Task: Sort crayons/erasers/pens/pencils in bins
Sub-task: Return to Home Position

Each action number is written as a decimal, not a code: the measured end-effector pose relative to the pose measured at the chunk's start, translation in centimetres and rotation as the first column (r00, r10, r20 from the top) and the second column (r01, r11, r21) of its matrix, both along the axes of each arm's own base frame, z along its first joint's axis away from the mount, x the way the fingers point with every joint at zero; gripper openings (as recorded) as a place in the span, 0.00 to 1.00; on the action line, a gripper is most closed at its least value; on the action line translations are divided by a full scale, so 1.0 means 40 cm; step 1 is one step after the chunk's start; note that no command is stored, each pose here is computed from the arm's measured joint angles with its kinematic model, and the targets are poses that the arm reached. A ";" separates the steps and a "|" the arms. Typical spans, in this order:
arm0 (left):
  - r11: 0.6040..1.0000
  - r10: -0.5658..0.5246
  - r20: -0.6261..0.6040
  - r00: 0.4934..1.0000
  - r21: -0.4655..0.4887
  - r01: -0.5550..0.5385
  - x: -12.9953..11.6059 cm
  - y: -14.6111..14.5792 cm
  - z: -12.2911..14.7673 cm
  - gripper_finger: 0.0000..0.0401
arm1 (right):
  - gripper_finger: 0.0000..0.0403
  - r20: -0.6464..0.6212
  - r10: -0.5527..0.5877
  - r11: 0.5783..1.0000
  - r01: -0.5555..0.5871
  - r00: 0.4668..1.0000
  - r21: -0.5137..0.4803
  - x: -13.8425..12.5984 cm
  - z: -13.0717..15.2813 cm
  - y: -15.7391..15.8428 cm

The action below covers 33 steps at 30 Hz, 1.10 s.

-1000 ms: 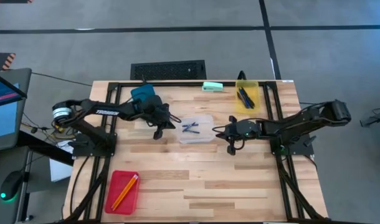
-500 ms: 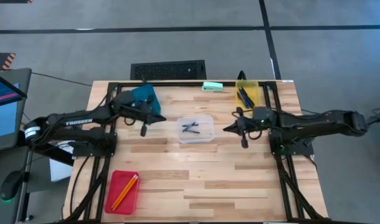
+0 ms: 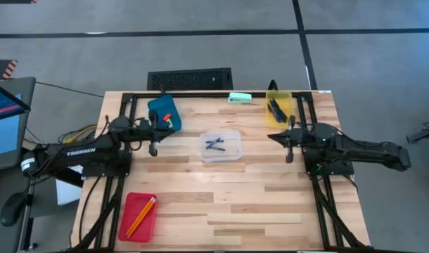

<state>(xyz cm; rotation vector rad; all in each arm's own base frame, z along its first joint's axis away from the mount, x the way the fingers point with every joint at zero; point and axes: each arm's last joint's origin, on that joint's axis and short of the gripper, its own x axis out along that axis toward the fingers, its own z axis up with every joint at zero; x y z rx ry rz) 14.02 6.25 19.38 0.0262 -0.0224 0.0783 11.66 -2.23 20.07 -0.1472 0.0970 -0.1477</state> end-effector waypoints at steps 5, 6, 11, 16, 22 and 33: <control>0.999 0.034 0.072 0.997 0.005 -0.035 -0.040 -0.019 -0.014 0.00 | 0.00 0.028 -0.079 0.997 0.079 0.996 -0.009 -0.048 -0.002 0.003; 0.999 0.036 0.087 0.996 0.008 -0.037 -0.047 -0.023 -0.016 0.00 | 0.00 0.041 -0.081 0.997 0.082 0.996 -0.010 -0.057 0.000 0.005; 0.997 0.083 0.131 0.988 -0.001 -0.083 -0.081 -0.037 -0.023 0.00 | 0.00 0.097 -0.081 0.997 0.082 0.992 -0.005 -0.081 0.000 0.010; 0.990 0.141 0.135 0.981 -0.006 -0.142 -0.109 -0.047 -0.024 0.00 | 0.00 0.088 -0.113 0.994 0.113 0.990 0.002 -0.071 -0.033 0.005; 0.980 0.197 0.173 0.965 -0.016 -0.197 -0.136 -0.057 -0.022 0.00 | 0.00 0.137 -0.193 0.981 0.193 0.971 0.017 -0.066 -0.042 -0.001; 0.944 0.326 0.134 0.936 -0.102 -0.314 -0.128 -0.058 -0.033 0.00 | 0.00 0.161 -0.276 0.961 0.278 0.948 0.008 -0.053 -0.069 0.018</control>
